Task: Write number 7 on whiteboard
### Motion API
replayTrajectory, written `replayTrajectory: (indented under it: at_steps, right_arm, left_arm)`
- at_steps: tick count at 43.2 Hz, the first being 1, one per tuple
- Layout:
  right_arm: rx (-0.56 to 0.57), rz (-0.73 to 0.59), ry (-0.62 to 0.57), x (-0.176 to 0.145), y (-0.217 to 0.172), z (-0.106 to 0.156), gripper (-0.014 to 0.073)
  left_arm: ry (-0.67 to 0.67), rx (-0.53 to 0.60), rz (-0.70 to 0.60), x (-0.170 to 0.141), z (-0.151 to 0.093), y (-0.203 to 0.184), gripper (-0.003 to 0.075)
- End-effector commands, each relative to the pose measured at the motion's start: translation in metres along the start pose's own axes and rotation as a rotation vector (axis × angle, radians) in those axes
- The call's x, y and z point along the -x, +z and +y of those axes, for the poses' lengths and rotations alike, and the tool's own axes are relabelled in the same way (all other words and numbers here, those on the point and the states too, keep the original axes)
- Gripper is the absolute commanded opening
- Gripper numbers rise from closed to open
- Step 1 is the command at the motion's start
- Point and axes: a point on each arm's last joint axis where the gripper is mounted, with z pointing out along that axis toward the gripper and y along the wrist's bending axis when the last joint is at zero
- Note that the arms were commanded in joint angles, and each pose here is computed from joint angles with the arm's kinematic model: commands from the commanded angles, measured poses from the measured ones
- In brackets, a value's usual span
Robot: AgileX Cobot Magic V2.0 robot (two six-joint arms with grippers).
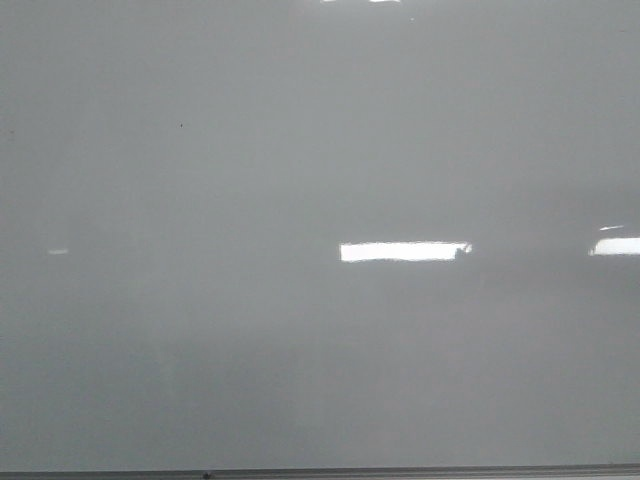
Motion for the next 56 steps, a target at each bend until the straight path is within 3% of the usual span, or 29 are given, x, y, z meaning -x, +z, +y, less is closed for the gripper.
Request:
replayTrajectory:
  at_steps: [1,8,18,20,22,29,33,39,49,56]
  right_arm:
    - [0.004,-0.006,-0.015,0.038,0.000,0.006,-0.0069]
    - [-0.010,0.117,-0.013,0.060,0.024,0.009,-0.0069]
    - [-0.022,0.185,-0.011,0.058,0.046,0.009,-0.0061]
    - [-0.023,0.188,-0.011,0.058,0.047,0.008,-0.0033]
    - [-0.023,0.188,-0.011,0.058,0.047,0.008,0.0018]
    - [-0.023,0.182,-0.011,0.059,0.048,0.008,0.0362]
    - [-0.023,0.182,-0.011,0.059,0.048,0.008,0.0510]
    - [-0.023,0.182,-0.011,0.059,0.048,0.008,0.0568]
    - [-0.019,0.179,-0.011,0.059,0.048,0.009,0.0569]
    - [-0.016,0.179,-0.011,0.059,0.047,0.009,0.0569]
  left_arm:
    - [-0.016,-0.011,-0.022,0.037,0.000,0.002,-0.0020]
    - [0.007,-0.020,0.222,0.040,0.000,0.025,-0.0020]
    - [0.007,-0.019,0.276,0.035,0.000,0.045,0.0001]
    - [0.007,-0.018,0.272,0.035,0.000,0.046,0.0054]
    - [0.007,-0.018,0.275,0.034,0.000,0.048,0.0158]
    - [0.007,-0.017,0.258,0.036,0.000,0.049,0.0579]
    - [0.007,-0.015,0.231,0.038,0.000,0.050,0.0678]
    - [-0.082,-0.014,0.231,0.038,-0.001,0.052,0.0665]
    - [-0.189,0.003,0.532,0.008,-0.003,0.101,0.0623]
    - [-0.200,0.027,0.674,-0.008,-0.002,0.149,0.0618]
